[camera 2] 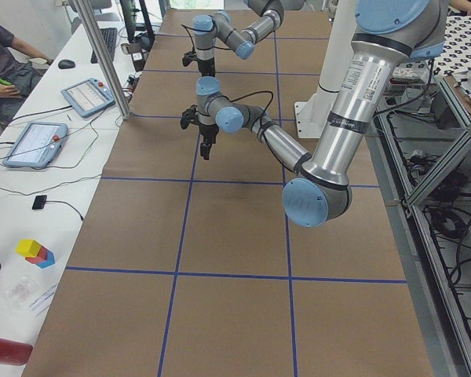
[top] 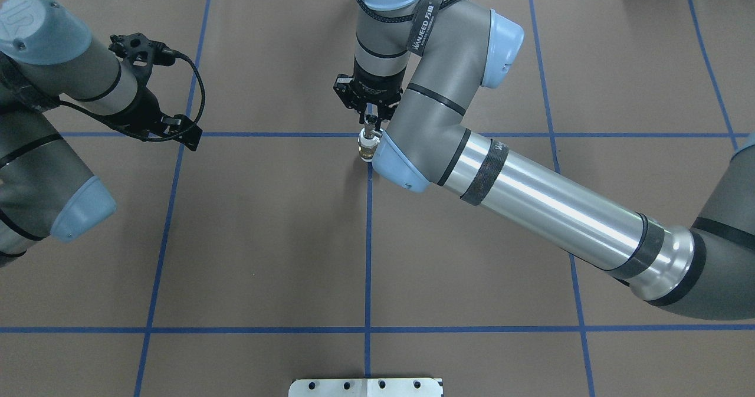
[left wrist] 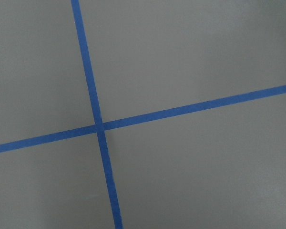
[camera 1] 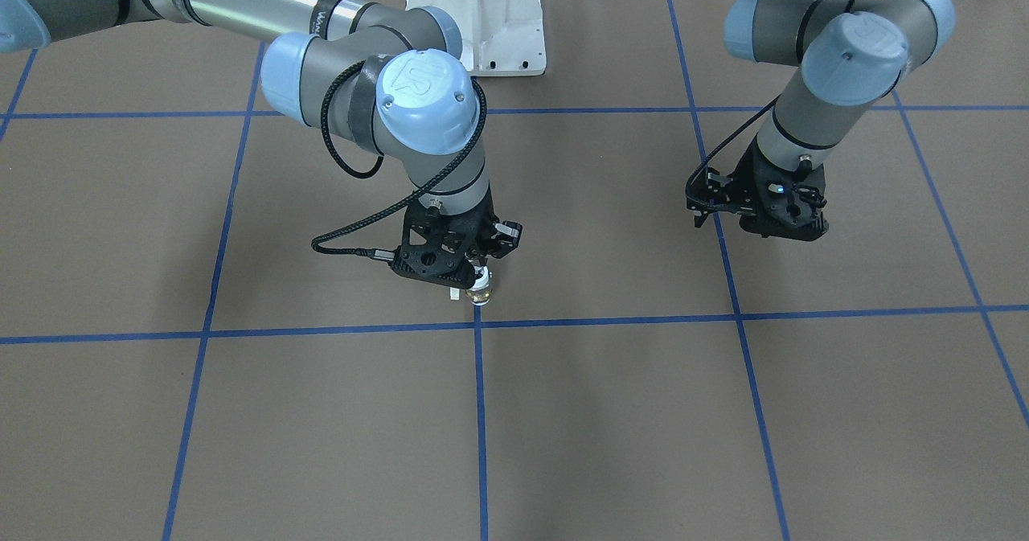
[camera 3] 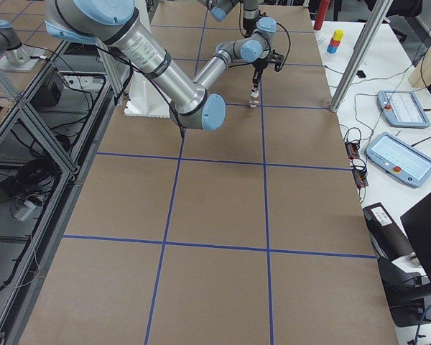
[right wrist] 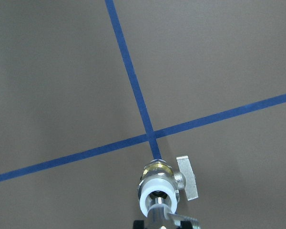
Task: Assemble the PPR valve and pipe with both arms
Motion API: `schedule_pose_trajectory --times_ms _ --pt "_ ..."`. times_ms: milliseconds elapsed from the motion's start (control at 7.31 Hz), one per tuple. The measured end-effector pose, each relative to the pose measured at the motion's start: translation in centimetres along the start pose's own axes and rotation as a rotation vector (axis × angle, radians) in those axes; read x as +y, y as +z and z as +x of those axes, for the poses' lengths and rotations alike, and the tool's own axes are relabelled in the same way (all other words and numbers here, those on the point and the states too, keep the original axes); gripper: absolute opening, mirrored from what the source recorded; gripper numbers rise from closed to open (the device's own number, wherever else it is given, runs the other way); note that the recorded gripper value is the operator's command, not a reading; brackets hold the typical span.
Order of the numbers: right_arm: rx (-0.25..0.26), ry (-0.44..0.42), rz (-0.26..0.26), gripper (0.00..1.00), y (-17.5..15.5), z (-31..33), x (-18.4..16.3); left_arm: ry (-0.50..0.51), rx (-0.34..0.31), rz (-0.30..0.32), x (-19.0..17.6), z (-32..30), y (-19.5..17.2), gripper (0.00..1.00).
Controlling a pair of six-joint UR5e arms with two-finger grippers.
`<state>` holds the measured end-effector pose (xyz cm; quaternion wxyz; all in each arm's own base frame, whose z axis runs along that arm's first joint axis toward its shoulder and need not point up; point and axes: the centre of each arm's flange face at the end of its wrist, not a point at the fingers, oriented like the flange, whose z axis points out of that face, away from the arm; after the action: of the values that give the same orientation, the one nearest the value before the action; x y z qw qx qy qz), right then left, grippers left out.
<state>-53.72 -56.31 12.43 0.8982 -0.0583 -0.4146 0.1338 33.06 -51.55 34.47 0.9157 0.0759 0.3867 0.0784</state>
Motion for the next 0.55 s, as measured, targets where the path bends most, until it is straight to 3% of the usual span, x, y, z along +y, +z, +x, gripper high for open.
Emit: schedule_pose_trajectory --times_ms 547 --pt "0.002 0.002 0.000 0.00 0.12 0.06 -0.08 -0.002 0.004 0.004 -0.04 0.25 -0.22 0.99"
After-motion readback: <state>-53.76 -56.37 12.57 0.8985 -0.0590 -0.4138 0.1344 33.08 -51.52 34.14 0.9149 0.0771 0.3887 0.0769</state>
